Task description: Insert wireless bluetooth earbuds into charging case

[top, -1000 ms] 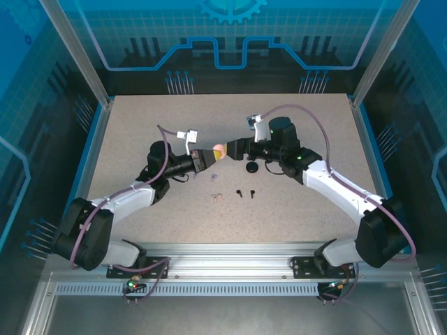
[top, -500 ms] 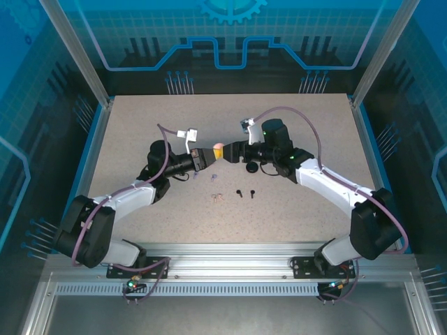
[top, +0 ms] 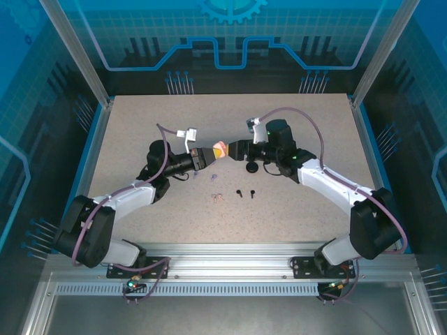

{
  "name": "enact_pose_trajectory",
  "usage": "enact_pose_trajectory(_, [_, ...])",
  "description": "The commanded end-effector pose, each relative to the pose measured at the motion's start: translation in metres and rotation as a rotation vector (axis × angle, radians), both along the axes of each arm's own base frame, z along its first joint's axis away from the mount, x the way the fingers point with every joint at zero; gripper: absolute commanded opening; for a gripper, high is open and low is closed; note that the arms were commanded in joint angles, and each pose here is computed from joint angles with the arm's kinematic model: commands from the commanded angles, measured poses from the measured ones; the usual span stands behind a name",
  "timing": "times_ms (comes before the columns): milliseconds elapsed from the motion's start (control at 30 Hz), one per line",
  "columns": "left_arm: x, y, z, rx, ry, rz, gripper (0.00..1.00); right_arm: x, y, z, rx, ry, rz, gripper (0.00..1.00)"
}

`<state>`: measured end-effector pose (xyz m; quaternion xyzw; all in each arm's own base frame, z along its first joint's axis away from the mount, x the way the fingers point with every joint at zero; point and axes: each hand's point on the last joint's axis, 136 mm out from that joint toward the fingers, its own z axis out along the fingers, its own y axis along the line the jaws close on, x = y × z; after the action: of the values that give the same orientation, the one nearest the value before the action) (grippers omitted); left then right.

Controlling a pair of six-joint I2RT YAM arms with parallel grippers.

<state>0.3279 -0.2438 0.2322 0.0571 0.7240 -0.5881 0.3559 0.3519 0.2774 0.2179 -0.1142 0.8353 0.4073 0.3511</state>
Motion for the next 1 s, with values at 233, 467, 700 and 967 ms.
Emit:
enact_pose_trajectory(233, [-0.009,-0.001,0.03,-0.039,-0.104,-0.037,0.0,-0.008,-0.036,0.022,0.047,-0.004,-0.109,0.64])
enact_pose_trajectory(467, [-0.009,-0.001,0.03,-0.043,-0.107,-0.034,0.0,-0.018,-0.031,0.037,0.094,-0.022,-0.083,0.65])
enact_pose_trajectory(700, [-0.005,0.0,0.026,-0.032,-0.112,-0.012,0.0,-0.009,-0.025,0.026,0.129,0.118,-0.248,0.76])
enact_pose_trajectory(967, [-0.005,-0.002,0.019,-0.003,-0.142,0.029,0.0,-0.007,0.0,0.025,0.204,0.268,-0.469,0.82])
